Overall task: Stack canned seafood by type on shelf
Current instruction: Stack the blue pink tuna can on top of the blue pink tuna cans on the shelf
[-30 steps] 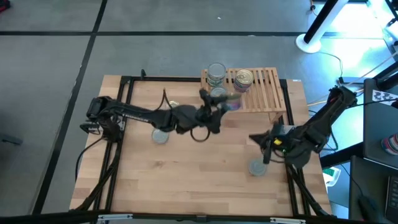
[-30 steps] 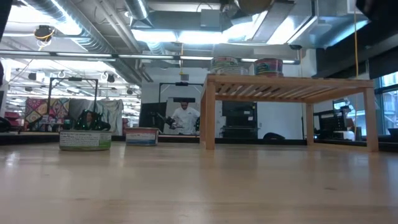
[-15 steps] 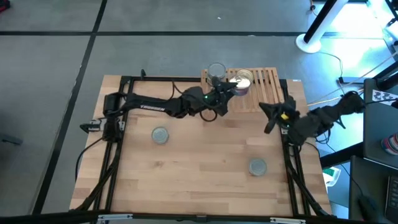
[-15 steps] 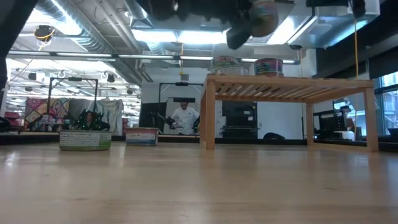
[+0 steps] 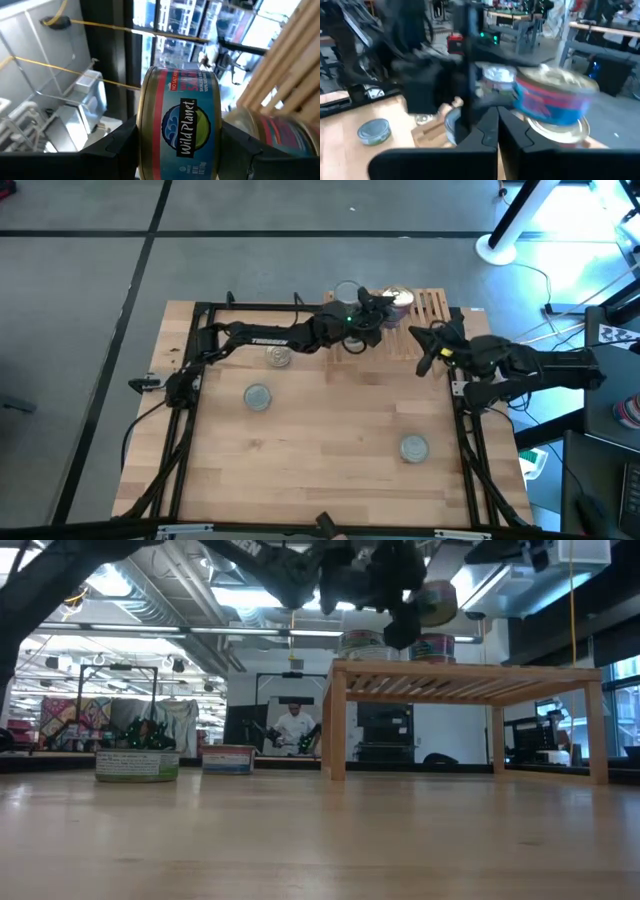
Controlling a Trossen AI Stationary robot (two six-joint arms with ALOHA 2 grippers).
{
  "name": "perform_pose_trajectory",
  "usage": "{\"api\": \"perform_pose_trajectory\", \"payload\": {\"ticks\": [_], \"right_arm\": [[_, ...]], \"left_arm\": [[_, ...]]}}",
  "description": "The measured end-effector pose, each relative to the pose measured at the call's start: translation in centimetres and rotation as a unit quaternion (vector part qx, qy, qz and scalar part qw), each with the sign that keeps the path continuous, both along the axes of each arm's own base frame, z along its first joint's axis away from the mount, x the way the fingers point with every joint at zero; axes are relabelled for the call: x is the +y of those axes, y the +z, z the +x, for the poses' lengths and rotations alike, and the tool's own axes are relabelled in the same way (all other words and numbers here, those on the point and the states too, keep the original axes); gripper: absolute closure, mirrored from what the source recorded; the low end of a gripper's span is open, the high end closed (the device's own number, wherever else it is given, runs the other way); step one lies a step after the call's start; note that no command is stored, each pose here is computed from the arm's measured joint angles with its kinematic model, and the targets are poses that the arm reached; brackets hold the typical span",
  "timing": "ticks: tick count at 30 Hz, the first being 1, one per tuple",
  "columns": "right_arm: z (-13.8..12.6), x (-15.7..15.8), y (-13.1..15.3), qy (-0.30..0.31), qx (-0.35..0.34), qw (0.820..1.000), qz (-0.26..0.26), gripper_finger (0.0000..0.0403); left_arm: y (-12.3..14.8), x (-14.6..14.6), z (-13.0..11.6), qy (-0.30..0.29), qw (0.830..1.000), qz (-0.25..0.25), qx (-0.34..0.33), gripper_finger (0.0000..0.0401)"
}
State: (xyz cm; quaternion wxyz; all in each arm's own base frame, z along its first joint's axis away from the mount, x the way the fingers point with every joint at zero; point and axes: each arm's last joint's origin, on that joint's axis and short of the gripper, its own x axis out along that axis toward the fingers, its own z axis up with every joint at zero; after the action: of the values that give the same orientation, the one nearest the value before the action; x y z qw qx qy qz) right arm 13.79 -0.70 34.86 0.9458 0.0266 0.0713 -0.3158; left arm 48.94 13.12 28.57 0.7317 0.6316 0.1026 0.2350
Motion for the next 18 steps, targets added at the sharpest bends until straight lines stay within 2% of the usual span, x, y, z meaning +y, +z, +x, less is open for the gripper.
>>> {"api": "perform_pose_trajectory", "payload": {"ticks": [7, 18], "right_arm": [[1.2, -2.3, 0.1, -0.027, 0.01, 0.999, -0.021, 0.0397], [4.2, -4.8, -1.1, 0.002, 0.042, 0.999, -0.019, 0.0397]], "left_arm": [[-0.5, 1.3, 0.1, 0.006, 1.0, -0.008, 0.009, 0.0197], [-0.7, 1.5, 0.1, -0.011, 1.0, -0.024, 0.009, 0.02]]}}
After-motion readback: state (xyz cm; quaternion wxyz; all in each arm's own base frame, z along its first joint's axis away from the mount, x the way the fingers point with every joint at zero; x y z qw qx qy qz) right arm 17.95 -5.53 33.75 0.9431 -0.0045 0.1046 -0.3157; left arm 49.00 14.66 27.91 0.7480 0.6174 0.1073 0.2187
